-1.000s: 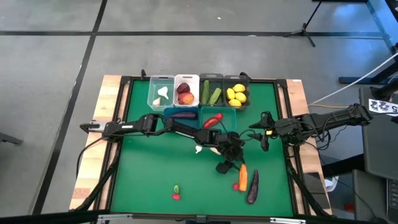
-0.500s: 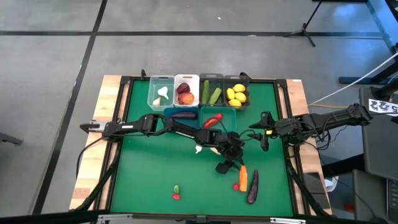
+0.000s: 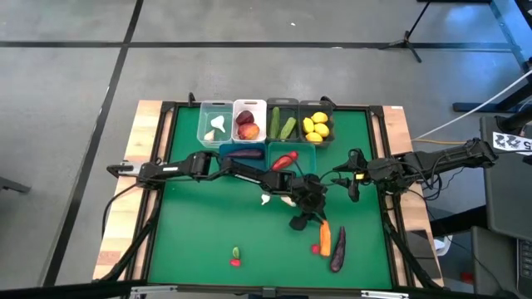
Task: Sort produce into baskets
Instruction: Put the orange chili pepper into the light blue bin
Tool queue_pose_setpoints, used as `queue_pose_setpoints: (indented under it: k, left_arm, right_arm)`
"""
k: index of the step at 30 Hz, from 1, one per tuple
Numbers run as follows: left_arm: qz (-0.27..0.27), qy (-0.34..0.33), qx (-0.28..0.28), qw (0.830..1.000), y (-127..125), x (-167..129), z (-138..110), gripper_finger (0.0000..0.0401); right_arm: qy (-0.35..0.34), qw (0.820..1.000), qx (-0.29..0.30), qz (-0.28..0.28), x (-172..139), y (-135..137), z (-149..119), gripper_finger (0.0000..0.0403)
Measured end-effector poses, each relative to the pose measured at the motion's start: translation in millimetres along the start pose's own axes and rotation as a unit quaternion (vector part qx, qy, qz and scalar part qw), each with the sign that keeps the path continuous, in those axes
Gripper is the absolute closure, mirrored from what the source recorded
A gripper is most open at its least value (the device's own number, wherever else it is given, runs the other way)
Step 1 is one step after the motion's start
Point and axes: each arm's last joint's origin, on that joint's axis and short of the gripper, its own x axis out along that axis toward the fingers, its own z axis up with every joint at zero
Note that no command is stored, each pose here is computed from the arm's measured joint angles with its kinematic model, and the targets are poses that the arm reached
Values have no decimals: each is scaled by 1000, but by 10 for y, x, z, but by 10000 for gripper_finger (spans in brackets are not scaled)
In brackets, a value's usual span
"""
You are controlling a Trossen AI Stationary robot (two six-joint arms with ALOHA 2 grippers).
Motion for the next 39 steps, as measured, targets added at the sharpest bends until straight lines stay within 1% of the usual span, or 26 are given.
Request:
queue_pose_setpoints:
  k: [4,9,11,14,17,23,26,29,32,39]
  left_arm:
    - [-2,-2,33,999,-34,18,10,289]
    - [-9,16,33,999,-60,25,-24,231]
    - [-7,16,43,999,-49,21,-27,205]
    - [4,15,69,997,-43,22,-20,173]
    - [22,21,82,996,-38,24,-19,155]
    - [-2,10,83,996,-56,45,-31,151]
    - [-8,7,69,998,-64,79,-64,151]
    - [-4,1,59,998,-28,102,-113,151]
    - [1,-4,58,998,0,89,-105,151]
    - [-3,-2,51,999,-25,99,-103,151]
  right_arm:
    - [0,1000,0,0,0,0,0,194]
    - [0,1000,-2,0,0,0,0,194]
    - [0,1000,-3,0,0,0,0,194]
    - [0,1000,-4,0,1,0,-1,194]
    - [0,1000,-4,0,0,0,-1,194]
    - [-2,1000,-4,-4,0,-2,1,194]
    - [-2,1000,-3,-4,0,-2,1,194]
    - [-2,1000,-1,-4,0,-2,1,194]
    - [-4,1000,0,-4,0,0,5,194]
    - [-4,1000,1,-4,0,0,5,194]
